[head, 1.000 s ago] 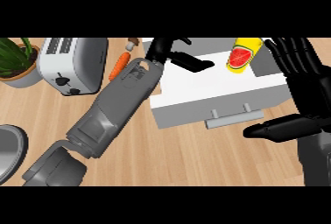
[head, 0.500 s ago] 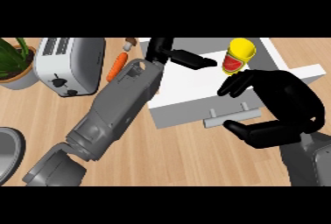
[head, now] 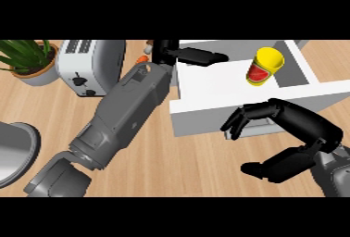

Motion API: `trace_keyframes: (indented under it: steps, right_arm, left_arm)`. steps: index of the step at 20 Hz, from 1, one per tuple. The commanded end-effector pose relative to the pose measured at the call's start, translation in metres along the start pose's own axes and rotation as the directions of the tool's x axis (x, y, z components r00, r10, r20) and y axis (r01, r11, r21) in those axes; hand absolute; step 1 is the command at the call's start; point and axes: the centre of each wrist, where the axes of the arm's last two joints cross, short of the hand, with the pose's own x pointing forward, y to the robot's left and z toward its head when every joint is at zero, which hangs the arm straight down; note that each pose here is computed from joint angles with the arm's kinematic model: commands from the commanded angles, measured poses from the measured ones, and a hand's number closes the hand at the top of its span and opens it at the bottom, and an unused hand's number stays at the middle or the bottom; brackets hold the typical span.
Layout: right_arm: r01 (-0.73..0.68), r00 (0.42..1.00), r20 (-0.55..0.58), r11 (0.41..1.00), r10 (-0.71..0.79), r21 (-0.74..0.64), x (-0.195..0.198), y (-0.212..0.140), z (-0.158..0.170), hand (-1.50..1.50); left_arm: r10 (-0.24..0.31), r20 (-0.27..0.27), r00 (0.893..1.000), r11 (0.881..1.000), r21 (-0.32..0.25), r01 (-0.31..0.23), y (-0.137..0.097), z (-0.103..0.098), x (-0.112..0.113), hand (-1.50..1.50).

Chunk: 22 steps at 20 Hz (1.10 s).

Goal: Pick up the cup, place it into the drawer and close the drawer

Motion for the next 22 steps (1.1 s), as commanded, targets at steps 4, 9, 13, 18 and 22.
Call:
trace_keyframes:
  steps: [4, 9, 13, 18, 22]
  right_arm:
    - [-0.25, 0.948, -0.203, 0.968, 0.246, 0.002, -0.027, 0.026, 0.001, -1.5]
    - [-0.277, 0.904, -0.334, 0.961, 0.268, 0.022, -0.066, 0.039, -0.024, -1.5]
    - [-0.279, 0.871, -0.389, 0.954, 0.3, 0.11, -0.118, 0.039, -0.029, -1.5]
    - [-0.291, 0.849, -0.435, 0.953, 0.299, 0.087, -0.162, 0.044, -0.043, 1.5]
    - [-0.304, 0.868, -0.416, 0.952, 0.273, -0.01, -0.176, 0.017, -0.043, 1.5]
  left_arm:
    - [0.067, 0.008, 0.998, 0.997, 0.041, -0.067, 0.005, 0.004, -0.005, -1.5]
    - [0.108, 0.006, 0.994, 0.993, 0.042, -0.109, 0.014, 0.012, -0.015, -1.5]
    - [0.114, 0.027, 0.993, 0.993, 0.032, -0.115, 0.031, 0.023, -0.025, -1.5]
    - [0.143, 0.04, 0.989, 0.988, 0.053, -0.145, 0.062, 0.026, -0.021, -1.5]
    - [0.144, 0.043, 0.989, 0.988, 0.047, -0.146, 0.071, 0.042, -0.033, -1.5]
